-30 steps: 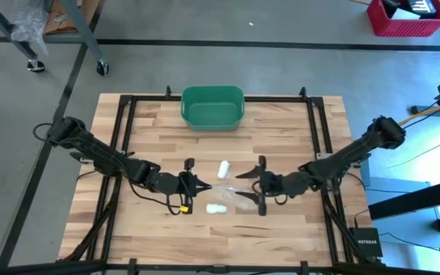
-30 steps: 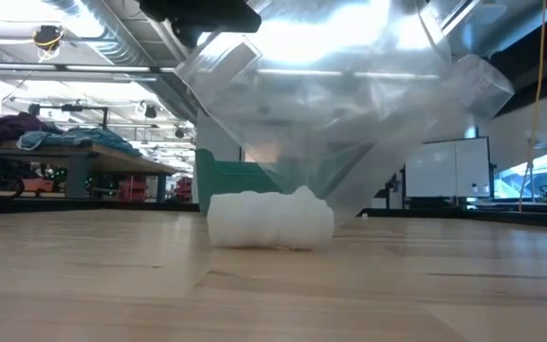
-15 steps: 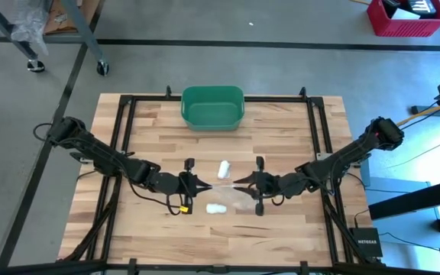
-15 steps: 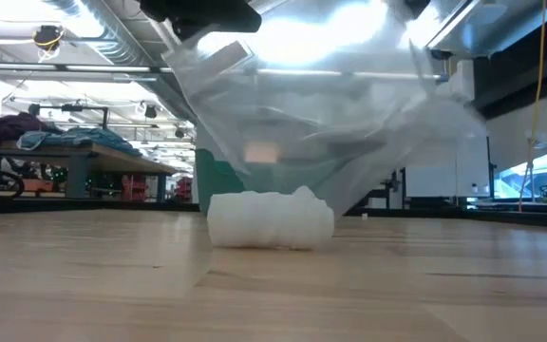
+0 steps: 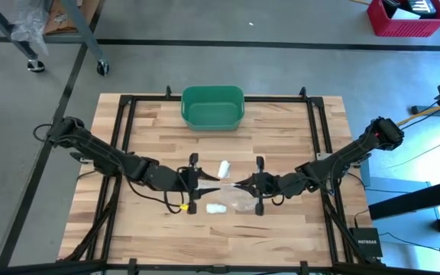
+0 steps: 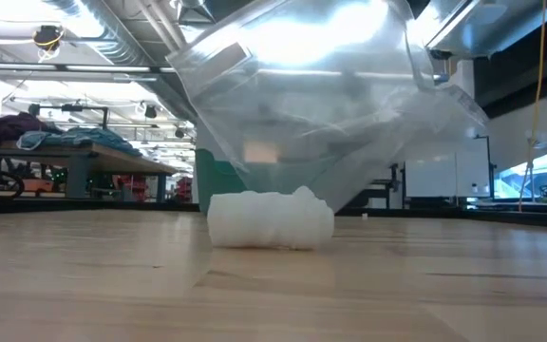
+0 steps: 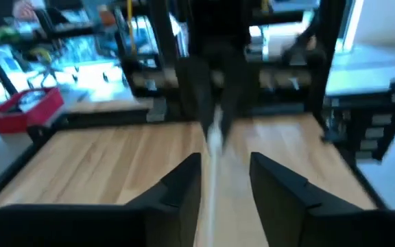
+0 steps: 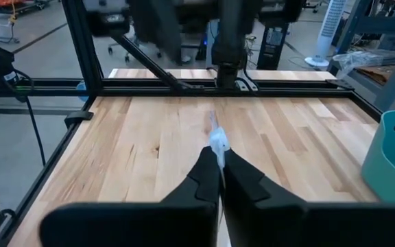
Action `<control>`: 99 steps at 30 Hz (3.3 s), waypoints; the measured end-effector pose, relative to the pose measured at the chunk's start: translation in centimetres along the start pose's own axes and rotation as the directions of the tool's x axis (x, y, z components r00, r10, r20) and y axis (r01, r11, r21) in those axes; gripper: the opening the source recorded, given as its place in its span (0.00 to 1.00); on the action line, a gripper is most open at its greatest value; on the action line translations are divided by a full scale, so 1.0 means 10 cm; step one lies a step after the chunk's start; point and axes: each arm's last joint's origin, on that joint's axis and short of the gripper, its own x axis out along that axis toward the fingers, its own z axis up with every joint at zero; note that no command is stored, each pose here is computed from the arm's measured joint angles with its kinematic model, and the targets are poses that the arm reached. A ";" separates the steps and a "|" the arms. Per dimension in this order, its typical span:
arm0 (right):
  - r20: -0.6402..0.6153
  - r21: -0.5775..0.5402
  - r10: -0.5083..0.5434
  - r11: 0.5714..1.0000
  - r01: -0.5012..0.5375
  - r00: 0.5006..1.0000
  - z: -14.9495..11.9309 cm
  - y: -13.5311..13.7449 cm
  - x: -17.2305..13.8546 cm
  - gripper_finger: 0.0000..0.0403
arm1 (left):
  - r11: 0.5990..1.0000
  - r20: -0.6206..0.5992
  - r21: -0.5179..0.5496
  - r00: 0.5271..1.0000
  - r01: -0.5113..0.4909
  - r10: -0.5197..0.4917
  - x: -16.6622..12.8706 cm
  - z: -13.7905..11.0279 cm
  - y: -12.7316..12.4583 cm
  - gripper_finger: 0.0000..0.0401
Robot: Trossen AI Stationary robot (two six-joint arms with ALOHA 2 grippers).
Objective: Roll bandage
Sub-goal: Open the transparent zip bag
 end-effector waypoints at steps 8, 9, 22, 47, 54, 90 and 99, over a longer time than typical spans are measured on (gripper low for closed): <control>0.039 0.029 -0.004 1.000 0.003 0.999 0.03 -0.01 0.03 0.01 | 0.999 -0.007 -0.010 1.000 -0.031 0.031 0.31 -0.06 0.04 0.32; 0.041 0.034 -0.005 0.999 0.004 0.999 0.03 -0.01 0.04 0.01 | 0.999 -0.006 -0.007 0.999 -0.032 0.032 0.35 -0.07 0.03 0.32; 0.046 0.058 0.009 0.998 -0.012 0.999 0.01 -0.02 0.09 0.01 | 0.999 0.000 0.038 0.999 -0.036 0.036 0.39 -0.02 0.03 0.31; 0.035 0.060 0.010 0.998 -0.012 0.999 0.00 -0.01 0.09 0.02 | 0.994 -0.062 0.099 0.997 -0.035 0.041 0.38 -0.07 0.04 0.02; 0.030 0.058 0.010 0.998 -0.012 0.999 -0.01 -0.01 0.09 0.02 | 0.993 -0.115 0.112 0.992 -0.033 0.046 0.35 -0.12 -0.01 0.03; 0.050 0.060 0.014 0.998 -0.017 0.999 0.02 -0.01 0.08 0.02 | 0.981 -0.615 0.195 0.776 -0.024 0.141 0.03 -0.68 -0.08 0.05; 0.049 0.060 0.031 0.998 -0.034 0.998 0.03 -0.01 0.08 0.02 | 0.990 -0.648 0.127 0.751 -0.055 0.125 0.03 -0.71 -0.04 0.14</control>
